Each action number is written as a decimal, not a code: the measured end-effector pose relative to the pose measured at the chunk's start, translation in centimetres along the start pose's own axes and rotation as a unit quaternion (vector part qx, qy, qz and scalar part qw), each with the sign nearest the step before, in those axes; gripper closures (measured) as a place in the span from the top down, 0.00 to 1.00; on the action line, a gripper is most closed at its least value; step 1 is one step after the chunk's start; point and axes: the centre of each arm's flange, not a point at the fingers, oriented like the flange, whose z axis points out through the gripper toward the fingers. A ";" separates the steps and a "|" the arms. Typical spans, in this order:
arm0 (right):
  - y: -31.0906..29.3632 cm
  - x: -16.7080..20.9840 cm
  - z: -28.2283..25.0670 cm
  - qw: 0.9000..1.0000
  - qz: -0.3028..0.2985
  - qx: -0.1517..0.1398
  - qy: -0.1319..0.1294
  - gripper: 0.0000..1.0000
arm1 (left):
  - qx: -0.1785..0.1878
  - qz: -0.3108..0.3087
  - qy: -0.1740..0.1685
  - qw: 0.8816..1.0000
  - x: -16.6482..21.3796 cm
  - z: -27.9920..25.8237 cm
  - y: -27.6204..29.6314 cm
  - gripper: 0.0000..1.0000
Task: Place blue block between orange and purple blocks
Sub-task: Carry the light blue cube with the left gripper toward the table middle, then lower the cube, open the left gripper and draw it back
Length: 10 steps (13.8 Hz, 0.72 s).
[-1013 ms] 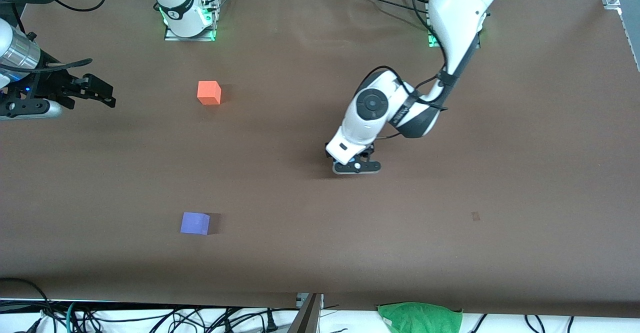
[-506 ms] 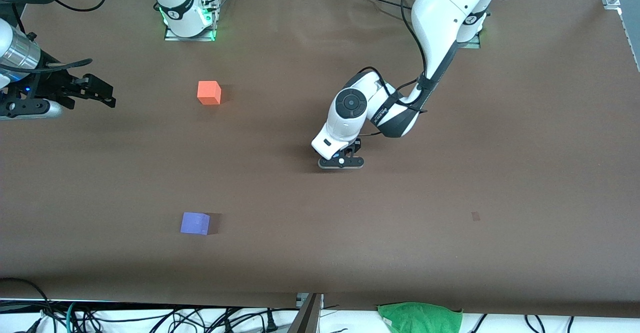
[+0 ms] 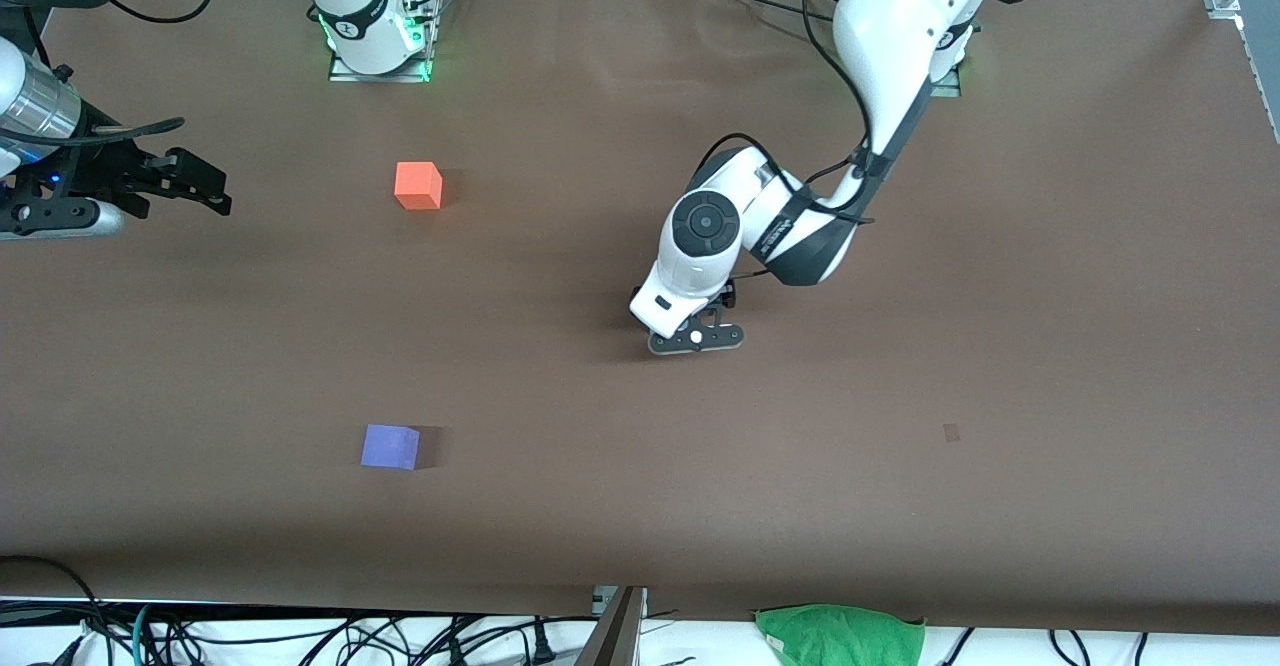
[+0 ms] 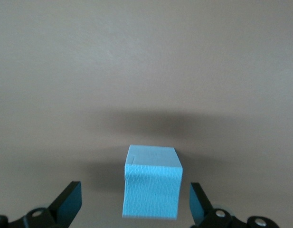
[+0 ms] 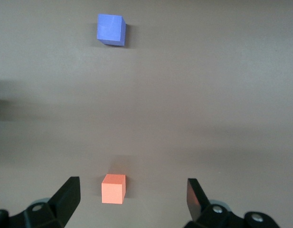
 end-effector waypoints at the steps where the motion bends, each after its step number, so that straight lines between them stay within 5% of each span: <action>1: 0.0 0.0 0.0 1.000 0.000 0.000 0.000 1.00 | -0.006 -0.012 0.002 1.000 1.0 -2.3 -0.7 1.00; 5: 0.0 0.1 0.2 1.000 0.000 0.000 -0.001 1.00 | -0.027 -0.046 0.038 0.998 5.8 -12.1 -7.8 1.00; 10: -2.5 1.9 4.3 0.999 -0.025 -0.013 -0.032 1.00 | 0.000 -0.024 0.043 0.999 8.3 -22.8 -20.9 1.00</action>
